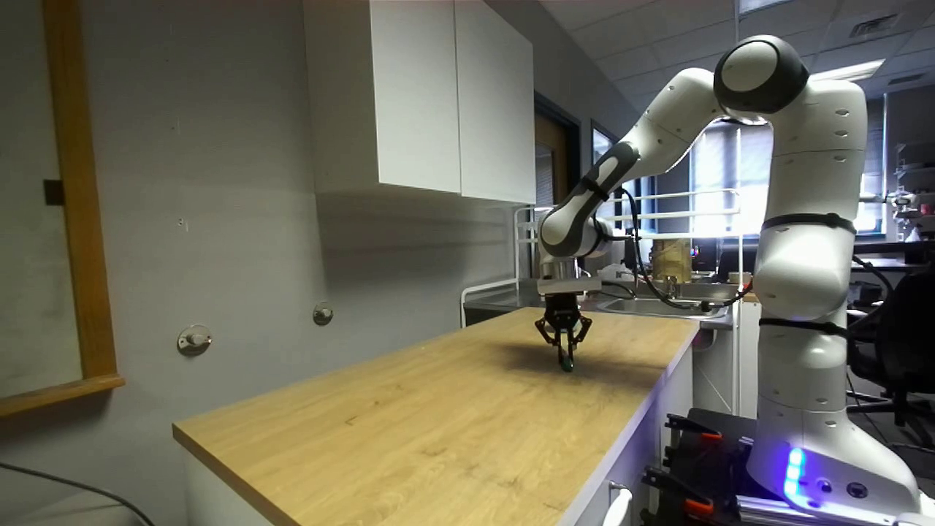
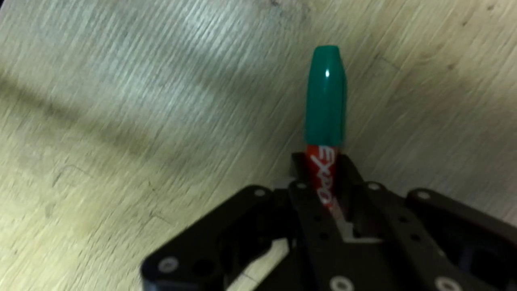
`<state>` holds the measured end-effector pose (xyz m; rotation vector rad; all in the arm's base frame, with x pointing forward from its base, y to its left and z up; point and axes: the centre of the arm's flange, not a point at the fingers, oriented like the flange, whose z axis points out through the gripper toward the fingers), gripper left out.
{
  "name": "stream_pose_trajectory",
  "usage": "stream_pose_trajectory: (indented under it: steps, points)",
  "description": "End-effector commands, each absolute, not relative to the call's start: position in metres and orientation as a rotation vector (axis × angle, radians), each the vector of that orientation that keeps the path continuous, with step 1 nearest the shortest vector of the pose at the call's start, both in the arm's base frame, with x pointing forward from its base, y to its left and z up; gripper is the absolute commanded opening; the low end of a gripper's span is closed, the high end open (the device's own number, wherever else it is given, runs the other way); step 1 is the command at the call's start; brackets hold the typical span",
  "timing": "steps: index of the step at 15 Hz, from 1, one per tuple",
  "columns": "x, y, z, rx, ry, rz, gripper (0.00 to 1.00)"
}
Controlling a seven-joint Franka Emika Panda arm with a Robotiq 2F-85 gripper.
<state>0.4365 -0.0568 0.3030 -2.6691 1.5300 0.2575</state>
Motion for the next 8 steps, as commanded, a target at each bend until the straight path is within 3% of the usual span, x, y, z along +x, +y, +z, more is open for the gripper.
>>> stream_pose_trajectory:
  steps: [1, 8]
  points:
    - [0.438, -0.056, 0.304, -2.669, 1.548, 0.244, 0.06]
    - [0.430, -0.062, 0.343, -2.682, 1.615, 0.103, 0.07]
